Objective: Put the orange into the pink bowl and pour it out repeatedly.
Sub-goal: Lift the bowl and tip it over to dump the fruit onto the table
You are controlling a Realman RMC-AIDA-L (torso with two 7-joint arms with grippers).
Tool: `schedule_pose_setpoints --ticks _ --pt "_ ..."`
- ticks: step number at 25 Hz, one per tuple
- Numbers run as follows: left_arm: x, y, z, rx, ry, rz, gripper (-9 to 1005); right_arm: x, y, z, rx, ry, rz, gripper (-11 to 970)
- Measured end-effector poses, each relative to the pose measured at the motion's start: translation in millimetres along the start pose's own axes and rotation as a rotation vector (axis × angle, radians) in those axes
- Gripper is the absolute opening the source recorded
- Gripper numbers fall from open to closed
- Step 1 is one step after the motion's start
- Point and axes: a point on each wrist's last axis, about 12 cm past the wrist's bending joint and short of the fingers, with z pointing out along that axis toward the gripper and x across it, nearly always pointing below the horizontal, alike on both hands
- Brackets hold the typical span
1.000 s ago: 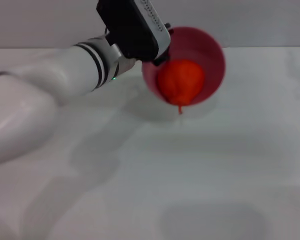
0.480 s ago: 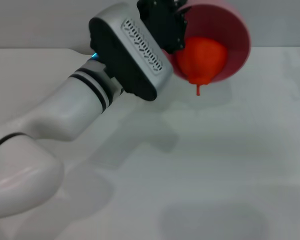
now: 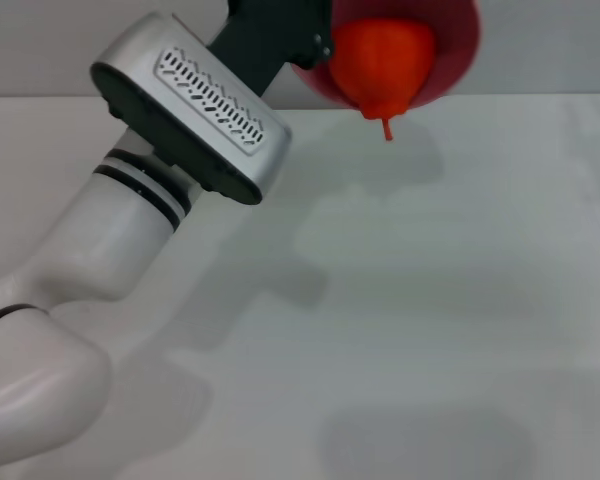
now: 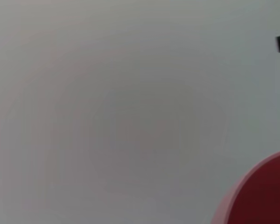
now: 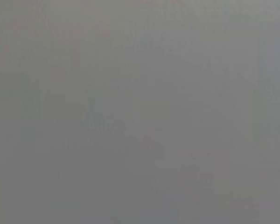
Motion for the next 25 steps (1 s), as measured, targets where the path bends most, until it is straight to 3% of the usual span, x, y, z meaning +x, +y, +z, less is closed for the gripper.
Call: schedule_pose_setpoints --ticks 1,8,25 --pt "1.9 4.2 -3.5 -0.047 -0.012 -0.02 40 -0.2 0.2 0.0 -0.001 -0.002 0.0 437" --pt "-1.7 4.5 -12.7 -0.106 -0.071 -0.023 41 -0.1 0.9 -0.1 -0.003 -0.004 0.001 437" --pt "-0.5 1.1 -21.3 -0.113 -0.078 -0.027 40 0.7 4.7 -2.3 -0.023 -0.009 0.028 452"
